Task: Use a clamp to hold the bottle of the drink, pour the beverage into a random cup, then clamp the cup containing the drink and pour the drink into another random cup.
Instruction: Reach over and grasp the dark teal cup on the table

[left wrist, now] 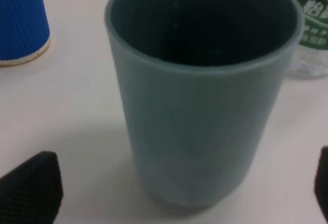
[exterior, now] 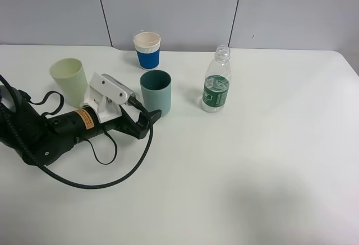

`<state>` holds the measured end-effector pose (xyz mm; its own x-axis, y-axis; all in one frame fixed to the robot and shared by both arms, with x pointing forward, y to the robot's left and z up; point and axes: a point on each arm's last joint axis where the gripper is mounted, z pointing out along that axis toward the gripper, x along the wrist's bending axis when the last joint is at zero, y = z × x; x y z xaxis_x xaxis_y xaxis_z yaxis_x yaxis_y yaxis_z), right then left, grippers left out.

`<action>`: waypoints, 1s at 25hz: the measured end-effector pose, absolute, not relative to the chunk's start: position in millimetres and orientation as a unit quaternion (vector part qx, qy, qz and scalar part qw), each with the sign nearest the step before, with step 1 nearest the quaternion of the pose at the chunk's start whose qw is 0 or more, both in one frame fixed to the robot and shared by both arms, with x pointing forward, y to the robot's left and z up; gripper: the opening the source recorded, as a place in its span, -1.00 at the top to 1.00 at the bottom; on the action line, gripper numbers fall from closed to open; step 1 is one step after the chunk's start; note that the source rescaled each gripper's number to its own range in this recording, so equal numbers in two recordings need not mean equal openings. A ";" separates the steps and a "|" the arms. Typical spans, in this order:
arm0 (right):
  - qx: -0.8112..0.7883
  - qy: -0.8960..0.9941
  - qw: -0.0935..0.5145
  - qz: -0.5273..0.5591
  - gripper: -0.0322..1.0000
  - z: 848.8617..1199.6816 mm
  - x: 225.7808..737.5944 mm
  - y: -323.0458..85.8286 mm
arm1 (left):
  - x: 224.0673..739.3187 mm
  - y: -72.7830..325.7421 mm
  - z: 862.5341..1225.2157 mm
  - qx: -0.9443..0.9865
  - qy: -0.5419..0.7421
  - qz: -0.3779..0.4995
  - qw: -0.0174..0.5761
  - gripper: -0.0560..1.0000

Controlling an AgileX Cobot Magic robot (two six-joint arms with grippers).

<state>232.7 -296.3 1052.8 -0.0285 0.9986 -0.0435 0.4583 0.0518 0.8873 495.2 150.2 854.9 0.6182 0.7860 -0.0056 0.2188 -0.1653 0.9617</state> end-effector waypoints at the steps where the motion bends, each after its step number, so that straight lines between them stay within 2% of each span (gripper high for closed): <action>1: 0.587 0.620 0.376 0.360 -0.64 1052.8 232.7 -296.3 | 496.6 149.3 853.5 0.718 0.350 0.261 0.543 -1.00; 25: 0.587 0.620 0.376 0.360 -0.64 1052.8 232.7 -296.3 | 539.4 119.9 844.1 0.700 0.320 0.250 0.588 -1.00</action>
<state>232.7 -296.3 1052.8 -0.0285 0.9986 -0.0435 0.4583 0.0518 0.8873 539.4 119.9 844.1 0.6704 0.7416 -0.0251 0.1531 -0.1052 0.9826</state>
